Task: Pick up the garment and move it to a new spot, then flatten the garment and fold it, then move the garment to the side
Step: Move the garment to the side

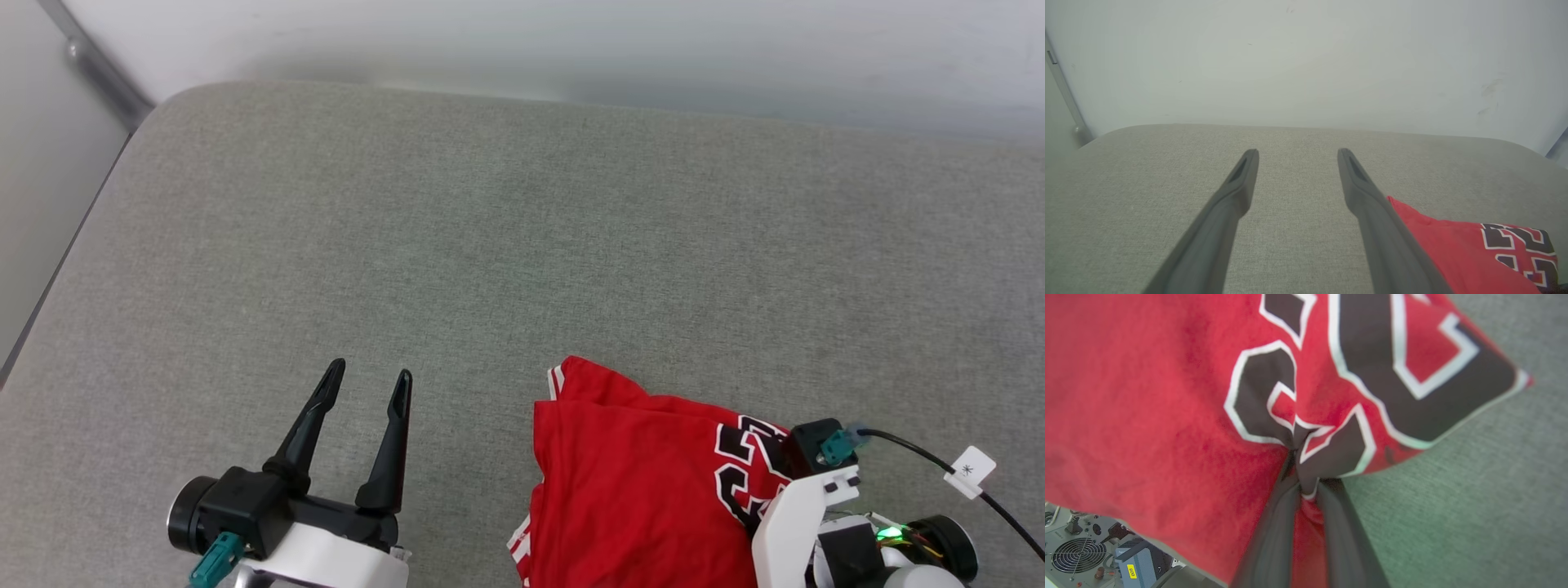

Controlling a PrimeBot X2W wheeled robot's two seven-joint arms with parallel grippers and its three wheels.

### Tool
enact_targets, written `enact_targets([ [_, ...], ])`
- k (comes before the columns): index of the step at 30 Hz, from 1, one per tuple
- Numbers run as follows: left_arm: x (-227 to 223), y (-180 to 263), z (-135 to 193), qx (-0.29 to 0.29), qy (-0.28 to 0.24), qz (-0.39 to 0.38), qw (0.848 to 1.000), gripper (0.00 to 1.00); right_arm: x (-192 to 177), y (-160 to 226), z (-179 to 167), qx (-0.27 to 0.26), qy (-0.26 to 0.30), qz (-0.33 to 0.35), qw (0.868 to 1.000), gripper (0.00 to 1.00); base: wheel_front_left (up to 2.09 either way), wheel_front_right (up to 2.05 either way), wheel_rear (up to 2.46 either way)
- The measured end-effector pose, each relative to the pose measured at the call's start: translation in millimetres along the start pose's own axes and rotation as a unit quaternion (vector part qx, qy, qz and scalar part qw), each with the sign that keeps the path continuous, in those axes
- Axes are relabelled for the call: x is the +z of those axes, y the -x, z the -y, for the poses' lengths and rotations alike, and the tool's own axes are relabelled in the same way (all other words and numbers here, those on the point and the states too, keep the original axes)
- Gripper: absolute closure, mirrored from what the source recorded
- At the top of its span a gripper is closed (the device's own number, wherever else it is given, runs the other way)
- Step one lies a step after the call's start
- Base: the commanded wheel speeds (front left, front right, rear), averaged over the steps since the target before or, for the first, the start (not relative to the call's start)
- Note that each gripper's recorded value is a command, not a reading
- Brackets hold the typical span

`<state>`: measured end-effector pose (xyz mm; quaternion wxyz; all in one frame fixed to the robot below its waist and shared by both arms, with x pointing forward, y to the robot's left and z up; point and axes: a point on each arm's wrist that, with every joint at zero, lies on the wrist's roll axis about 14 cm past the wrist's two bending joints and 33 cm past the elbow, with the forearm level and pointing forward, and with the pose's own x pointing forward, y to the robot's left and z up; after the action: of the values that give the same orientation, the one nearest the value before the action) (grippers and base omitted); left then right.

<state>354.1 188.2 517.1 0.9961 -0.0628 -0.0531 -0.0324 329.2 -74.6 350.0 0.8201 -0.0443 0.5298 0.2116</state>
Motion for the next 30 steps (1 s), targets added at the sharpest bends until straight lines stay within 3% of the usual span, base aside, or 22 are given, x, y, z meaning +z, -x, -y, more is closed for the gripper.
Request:
enact_targets([
  [5,-1.2,0.4,8.6,-0.013,0.005,-0.001,1.0,0.0,6.4,6.2,6.4,-0.023,0.025,0.024,0.999,1.0,0.0,0.0,0.0],
  [9,-6.1,-2.7,30.6,-0.052,0.009,-0.007,0.999,0.0,21.5,23.2,32.7,-0.075,0.075,0.051,0.993,1.0,0.0,0.0,0.0],
  [15,-10.8,-21.2,72.1,-0.115,0.03,-0.006,0.993,0.0,29.2,61.3,95.3,-0.175,0.154,0.043,0.972,1.0,0.0,0.0,0.0],
  [22,-20.8,-43.7,116.6,-0.187,0.05,-0.01,0.981,0.0,31.8,114.3,175.4,-0.284,0.197,0.014,0.938,1.0,0.0,0.0,0.0],
  [26,-36.6,-55.4,138.7,-0.231,0.052,-0.024,0.971,0.0,23.2,126.0,207.1,-0.308,0.191,-0.013,0.932,1.0,0.0,0.0,0.0],
  [30,-52.9,-68.7,156.4,-0.265,0.061,-0.034,0.962,0.0,22.4,146.5,254.0,-0.363,0.181,-0.031,0.914,1.0,0.0,0.0,0.0],
])
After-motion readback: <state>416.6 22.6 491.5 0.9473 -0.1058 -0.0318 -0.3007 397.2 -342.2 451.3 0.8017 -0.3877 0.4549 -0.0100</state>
